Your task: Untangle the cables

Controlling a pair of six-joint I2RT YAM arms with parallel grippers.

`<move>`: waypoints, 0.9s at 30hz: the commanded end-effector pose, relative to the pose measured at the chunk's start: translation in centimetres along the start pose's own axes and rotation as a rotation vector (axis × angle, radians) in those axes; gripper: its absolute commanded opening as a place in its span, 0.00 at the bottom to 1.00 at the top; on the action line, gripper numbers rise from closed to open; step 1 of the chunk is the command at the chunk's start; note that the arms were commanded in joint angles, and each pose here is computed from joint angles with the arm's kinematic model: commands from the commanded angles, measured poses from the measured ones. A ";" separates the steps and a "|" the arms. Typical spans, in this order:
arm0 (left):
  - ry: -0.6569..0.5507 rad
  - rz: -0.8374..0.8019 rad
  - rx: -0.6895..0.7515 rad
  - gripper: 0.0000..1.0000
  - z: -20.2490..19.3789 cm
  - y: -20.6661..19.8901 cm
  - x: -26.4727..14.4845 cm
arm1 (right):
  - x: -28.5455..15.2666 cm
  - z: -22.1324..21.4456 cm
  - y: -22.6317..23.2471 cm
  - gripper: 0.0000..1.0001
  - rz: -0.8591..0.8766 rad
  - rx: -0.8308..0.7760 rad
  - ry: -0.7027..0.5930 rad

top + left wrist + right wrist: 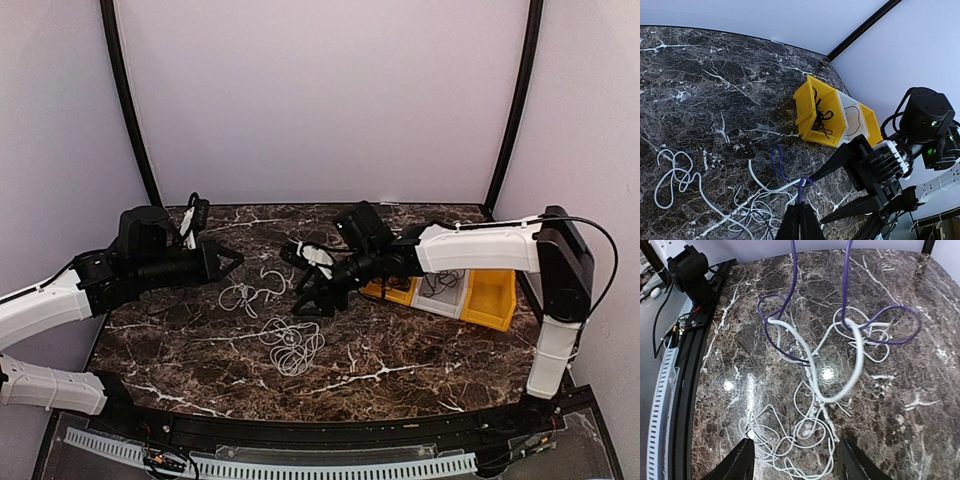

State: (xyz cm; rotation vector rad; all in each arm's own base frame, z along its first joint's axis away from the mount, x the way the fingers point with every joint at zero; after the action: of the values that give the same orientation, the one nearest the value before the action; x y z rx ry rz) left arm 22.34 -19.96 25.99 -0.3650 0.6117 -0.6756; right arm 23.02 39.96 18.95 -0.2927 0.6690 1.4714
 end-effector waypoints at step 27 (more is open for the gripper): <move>-0.045 -0.085 -0.009 0.00 1.2 -1.4 -0.6 | 1.7 3.6 -3.2 0.39 0.161 0.246 -0.118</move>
State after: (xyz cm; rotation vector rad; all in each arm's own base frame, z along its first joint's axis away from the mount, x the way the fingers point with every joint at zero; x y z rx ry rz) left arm 22.14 -20.32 26.54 -0.4126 0.5963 -0.7151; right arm 26.29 42.57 18.47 -0.0021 0.8458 1.4666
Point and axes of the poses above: each gripper's point midway between its finger pads, its own x axis out along the fingers, its own y axis along the line the jaws close on, z = x × y, the point moved 6 cm from there along -x, back along the fingers, and after that the axes turned 8 degrees about x, right-handed, at the moved point
